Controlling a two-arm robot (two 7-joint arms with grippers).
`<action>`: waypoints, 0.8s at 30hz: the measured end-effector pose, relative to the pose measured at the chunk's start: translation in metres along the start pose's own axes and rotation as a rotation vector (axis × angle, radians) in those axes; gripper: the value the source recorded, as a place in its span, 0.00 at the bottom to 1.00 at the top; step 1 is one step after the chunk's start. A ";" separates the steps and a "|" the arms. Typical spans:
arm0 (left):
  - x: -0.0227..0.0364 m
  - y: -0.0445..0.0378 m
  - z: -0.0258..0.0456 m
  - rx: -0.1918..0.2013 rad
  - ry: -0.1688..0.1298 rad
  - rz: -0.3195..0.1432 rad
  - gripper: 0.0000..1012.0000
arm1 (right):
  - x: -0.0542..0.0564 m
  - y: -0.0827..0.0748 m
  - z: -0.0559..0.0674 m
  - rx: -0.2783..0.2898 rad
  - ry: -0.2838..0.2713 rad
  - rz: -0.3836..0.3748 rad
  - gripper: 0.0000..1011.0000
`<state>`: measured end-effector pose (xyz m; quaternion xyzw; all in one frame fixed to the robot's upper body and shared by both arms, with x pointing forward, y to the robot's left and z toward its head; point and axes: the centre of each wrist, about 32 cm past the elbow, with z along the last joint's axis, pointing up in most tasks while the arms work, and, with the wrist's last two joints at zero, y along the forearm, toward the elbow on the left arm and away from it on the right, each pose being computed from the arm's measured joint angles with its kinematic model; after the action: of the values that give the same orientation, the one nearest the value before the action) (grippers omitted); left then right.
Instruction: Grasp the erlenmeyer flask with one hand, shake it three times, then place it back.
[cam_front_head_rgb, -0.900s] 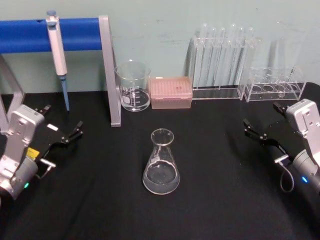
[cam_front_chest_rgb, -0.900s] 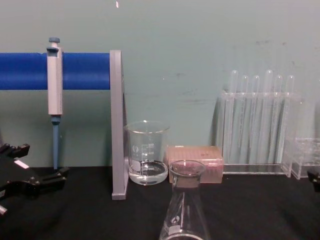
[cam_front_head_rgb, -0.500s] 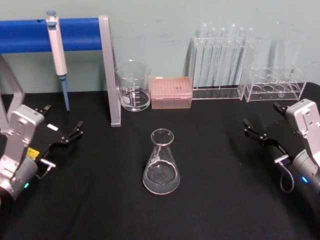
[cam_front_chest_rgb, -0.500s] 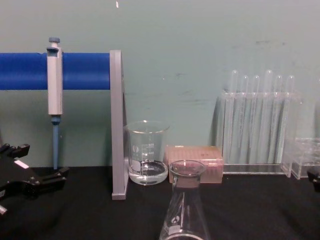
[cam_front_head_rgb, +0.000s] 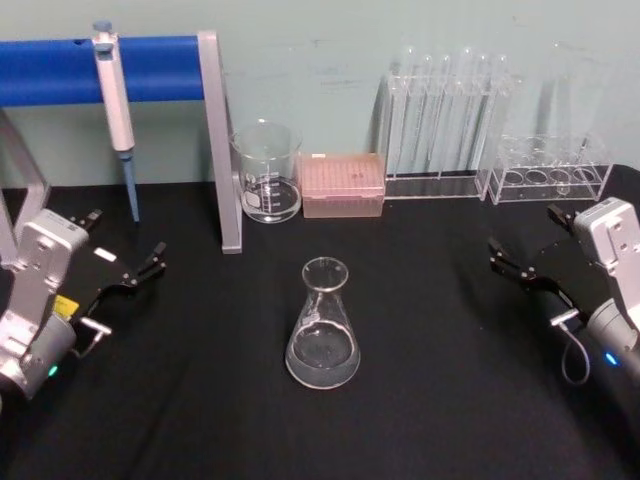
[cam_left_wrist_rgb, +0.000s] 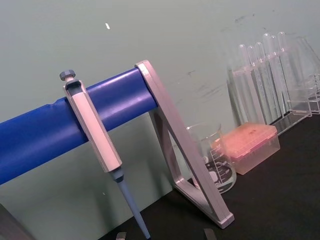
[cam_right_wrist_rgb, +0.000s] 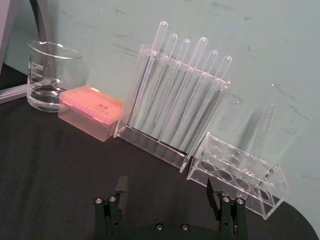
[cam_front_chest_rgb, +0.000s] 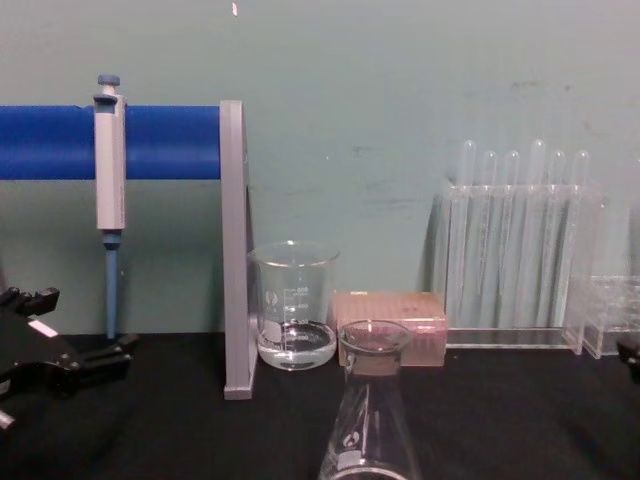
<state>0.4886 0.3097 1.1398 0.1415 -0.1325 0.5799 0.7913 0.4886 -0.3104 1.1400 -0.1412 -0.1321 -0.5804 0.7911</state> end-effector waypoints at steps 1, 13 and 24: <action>0.0000 0.0000 0.0000 0.000 0.000 0.000 0.99 | 0.001 0.000 0.000 0.000 0.001 0.000 0.99; 0.0000 0.0000 0.0000 0.000 0.000 0.000 0.99 | 0.014 -0.017 0.000 0.026 0.078 0.066 0.99; 0.0000 0.0000 0.0000 0.000 0.000 0.000 0.99 | 0.020 -0.044 0.005 0.040 0.125 0.171 0.99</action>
<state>0.4886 0.3097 1.1398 0.1415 -0.1325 0.5799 0.7913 0.4522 -0.3385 1.1553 -0.0994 -0.0815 -0.5157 0.8471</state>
